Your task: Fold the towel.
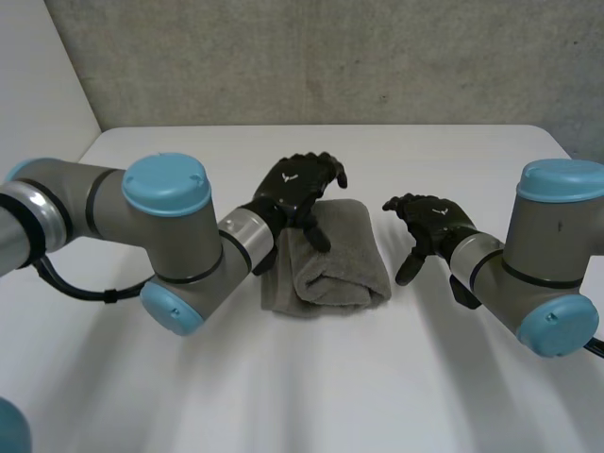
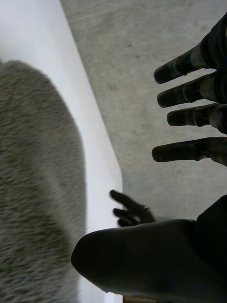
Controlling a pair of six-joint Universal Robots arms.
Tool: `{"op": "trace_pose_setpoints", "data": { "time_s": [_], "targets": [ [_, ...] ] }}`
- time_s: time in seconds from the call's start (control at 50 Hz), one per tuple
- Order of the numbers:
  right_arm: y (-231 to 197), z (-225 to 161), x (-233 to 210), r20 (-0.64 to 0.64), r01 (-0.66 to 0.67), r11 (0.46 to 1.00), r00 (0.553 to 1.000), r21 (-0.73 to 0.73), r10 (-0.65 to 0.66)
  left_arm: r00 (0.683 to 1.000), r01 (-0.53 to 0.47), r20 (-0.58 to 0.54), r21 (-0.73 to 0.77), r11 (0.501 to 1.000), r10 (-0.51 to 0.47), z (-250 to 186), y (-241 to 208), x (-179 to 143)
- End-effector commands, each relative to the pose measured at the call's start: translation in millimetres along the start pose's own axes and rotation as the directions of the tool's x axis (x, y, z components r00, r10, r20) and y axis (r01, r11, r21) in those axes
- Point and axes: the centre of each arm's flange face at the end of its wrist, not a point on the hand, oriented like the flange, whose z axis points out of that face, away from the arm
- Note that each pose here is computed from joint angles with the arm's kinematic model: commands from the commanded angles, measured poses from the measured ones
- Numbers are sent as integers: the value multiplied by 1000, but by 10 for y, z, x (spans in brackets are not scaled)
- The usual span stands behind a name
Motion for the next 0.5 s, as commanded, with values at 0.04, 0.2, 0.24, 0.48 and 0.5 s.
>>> {"op": "trace_pose_setpoints", "data": {
  "time_s": [0.04,0.2,0.24,0.48,0.5],
  "targets": [
    [49,134,-113,38,-52,999,998,-1,52,999,32,31,-154,988,-27,-96,395,-31],
    [89,225,-460,127,-43,999,991,3,42,978,74,206,-207,975,-31,-314,488,-477],
    [133,229,-598,156,-31,1000,987,-2,31,970,87,239,-225,971,-31,-404,523,-573],
    [362,297,-811,176,21,997,984,-68,-9,970,61,241,-243,968,0,-518,635,-564],
    [325,279,-809,174,30,997,985,-66,-18,971,59,240,-237,970,-1,-520,609,-555]
  ]
}}
